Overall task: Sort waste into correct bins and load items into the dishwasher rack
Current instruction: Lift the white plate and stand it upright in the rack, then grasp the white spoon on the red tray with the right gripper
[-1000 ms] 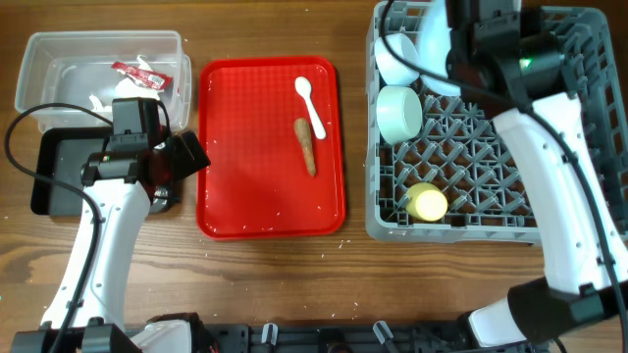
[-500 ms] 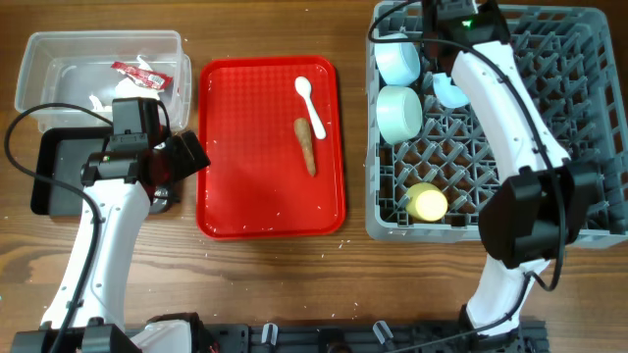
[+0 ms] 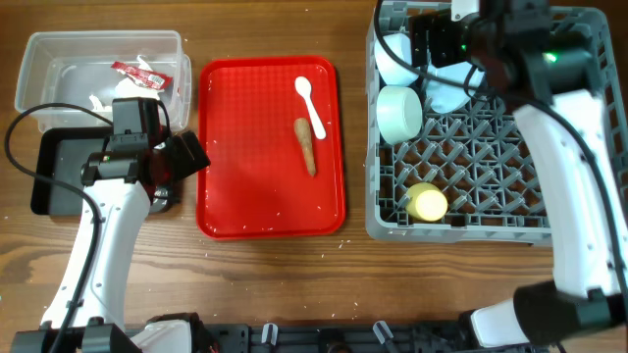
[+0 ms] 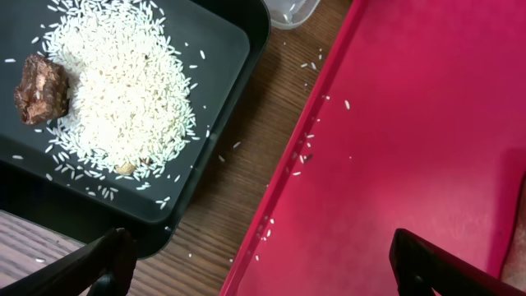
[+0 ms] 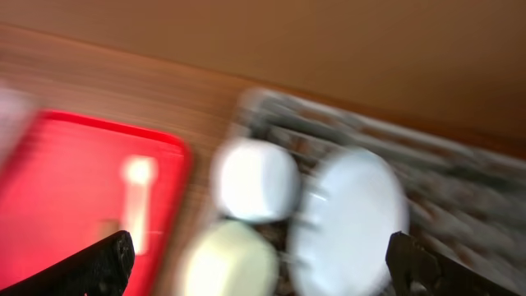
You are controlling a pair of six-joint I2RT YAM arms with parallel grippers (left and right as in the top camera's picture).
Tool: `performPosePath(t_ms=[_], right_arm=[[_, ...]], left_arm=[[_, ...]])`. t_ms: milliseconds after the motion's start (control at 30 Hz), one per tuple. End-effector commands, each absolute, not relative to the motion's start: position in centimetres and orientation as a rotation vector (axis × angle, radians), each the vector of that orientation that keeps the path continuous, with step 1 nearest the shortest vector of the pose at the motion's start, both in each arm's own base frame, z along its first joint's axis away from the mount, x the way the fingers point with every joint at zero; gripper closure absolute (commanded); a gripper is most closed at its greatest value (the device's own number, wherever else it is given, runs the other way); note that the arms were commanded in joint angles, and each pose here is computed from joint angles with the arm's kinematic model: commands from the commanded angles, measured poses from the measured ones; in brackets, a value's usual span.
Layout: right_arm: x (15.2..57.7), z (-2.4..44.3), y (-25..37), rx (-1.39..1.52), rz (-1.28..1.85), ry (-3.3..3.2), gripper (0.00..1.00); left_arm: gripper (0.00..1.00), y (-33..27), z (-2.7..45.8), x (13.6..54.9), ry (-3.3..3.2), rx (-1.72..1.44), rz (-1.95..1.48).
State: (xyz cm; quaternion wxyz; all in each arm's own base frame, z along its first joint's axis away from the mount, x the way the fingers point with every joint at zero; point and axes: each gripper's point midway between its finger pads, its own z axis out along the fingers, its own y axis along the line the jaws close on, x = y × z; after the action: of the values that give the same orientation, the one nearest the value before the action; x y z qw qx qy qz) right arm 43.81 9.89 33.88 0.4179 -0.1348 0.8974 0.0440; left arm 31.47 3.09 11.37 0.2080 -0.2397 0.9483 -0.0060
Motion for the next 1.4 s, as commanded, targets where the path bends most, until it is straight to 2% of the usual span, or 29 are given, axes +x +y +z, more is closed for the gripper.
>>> performPosePath(t_ms=[0, 100, 133, 267, 500, 600, 867, 1233, 1300, 1367], right_arm=[[42.7, 33.8, 16.3, -0.395, 0.595, 2.247, 0.10], [44.2, 32.1, 18.9, -0.282, 0.692, 2.290, 0.17], [45.3, 29.8, 21.9, -0.276, 0.707, 2.317, 0.18], [47.0, 22.9, 26.6, -0.280, 0.682, 2.424, 0.21], [49.2, 16.9, 28.1, -0.238, 0.607, 2.486, 0.25], [50.8, 11.8, 29.0, -0.195, 0.546, 2.521, 0.28], [52.3, 2.2, 29.7, -0.163, 0.521, 2.596, 0.37], [51.8, -3.8, 29.7, 0.007, 0.546, 2.687, 0.48], [51.3, -3.8, 30.0, 0.000, 0.580, 2.706, 0.52], [50.5, -4.0, 30.5, 0.019, 0.603, 2.736, 0.61]], left_arm=[[0.00, 3.2, 11.7, 31.8, 2.625, -0.668, -0.007], [0.00, 3.2, 11.7, 31.8, 2.625, -0.668, -0.007], [0.00, 3.2, 11.7, 31.8, 2.626, -0.668, -0.007], [0.00, 3.2, 11.7, 31.8, 2.625, -0.668, -0.007], [0.00, 3.2, 11.7, 31.8, 2.625, -0.668, -0.007], [0.00, 3.2, 11.7, 31.8, 2.626, -0.668, -0.007], [0.00, 3.2, 11.8, 31.8, 2.625, -0.668, -0.007], [0.00, 3.2, 11.7, 31.8, 2.626, -0.668, -0.007], [0.00, 3.2, 11.7, 31.8, 2.625, -0.668, -0.007], [0.00, 3.2, 11.7, 31.8, 2.626, -0.668, -0.007]])
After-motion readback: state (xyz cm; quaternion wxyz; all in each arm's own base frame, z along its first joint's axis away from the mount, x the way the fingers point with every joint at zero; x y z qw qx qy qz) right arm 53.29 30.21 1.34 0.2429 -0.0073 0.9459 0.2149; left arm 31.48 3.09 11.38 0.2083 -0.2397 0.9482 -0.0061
